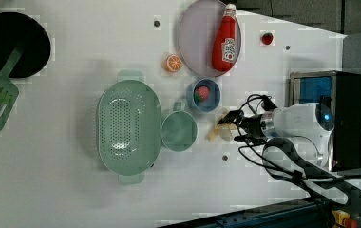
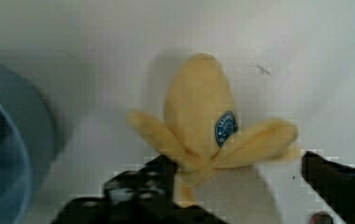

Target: Pick banana from table and place on oven.

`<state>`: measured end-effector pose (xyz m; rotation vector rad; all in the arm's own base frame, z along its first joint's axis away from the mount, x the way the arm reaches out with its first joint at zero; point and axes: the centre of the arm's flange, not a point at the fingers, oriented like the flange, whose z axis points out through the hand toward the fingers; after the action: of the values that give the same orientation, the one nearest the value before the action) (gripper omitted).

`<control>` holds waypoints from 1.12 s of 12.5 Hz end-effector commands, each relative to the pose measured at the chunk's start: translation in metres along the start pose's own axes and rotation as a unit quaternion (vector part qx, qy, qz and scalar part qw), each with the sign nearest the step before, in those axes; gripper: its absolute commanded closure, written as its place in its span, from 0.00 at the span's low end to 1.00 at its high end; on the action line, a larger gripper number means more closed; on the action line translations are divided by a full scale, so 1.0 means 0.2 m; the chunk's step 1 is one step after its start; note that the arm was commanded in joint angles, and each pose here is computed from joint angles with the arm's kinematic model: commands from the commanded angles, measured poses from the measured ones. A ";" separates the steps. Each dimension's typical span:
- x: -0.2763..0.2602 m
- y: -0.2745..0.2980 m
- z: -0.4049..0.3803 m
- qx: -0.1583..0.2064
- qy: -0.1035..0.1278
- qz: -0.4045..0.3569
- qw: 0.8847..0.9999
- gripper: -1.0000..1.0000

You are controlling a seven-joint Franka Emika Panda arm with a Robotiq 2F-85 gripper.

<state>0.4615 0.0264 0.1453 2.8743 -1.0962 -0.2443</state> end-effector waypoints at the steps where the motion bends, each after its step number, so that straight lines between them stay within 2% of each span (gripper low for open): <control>1: 0.00 -0.05 -0.07 0.024 0.023 -0.008 0.999 0.41; 4: 0.01 -0.05 -0.08 0.028 0.026 -0.006 0.999 0.74; 6: 0.02 -0.06 -0.12 0.036 0.033 -0.004 0.999 0.75; 8: 0.04 -0.07 -0.28 0.055 0.054 -0.004 0.997 0.75; 11: 0.01 -0.04 -0.70 0.072 0.082 -0.004 0.994 0.75; 14: -0.07 0.08 -1.23 0.075 0.095 0.004 0.993 0.75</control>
<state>0.4708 0.0338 0.3472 2.9314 -1.1004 -0.0061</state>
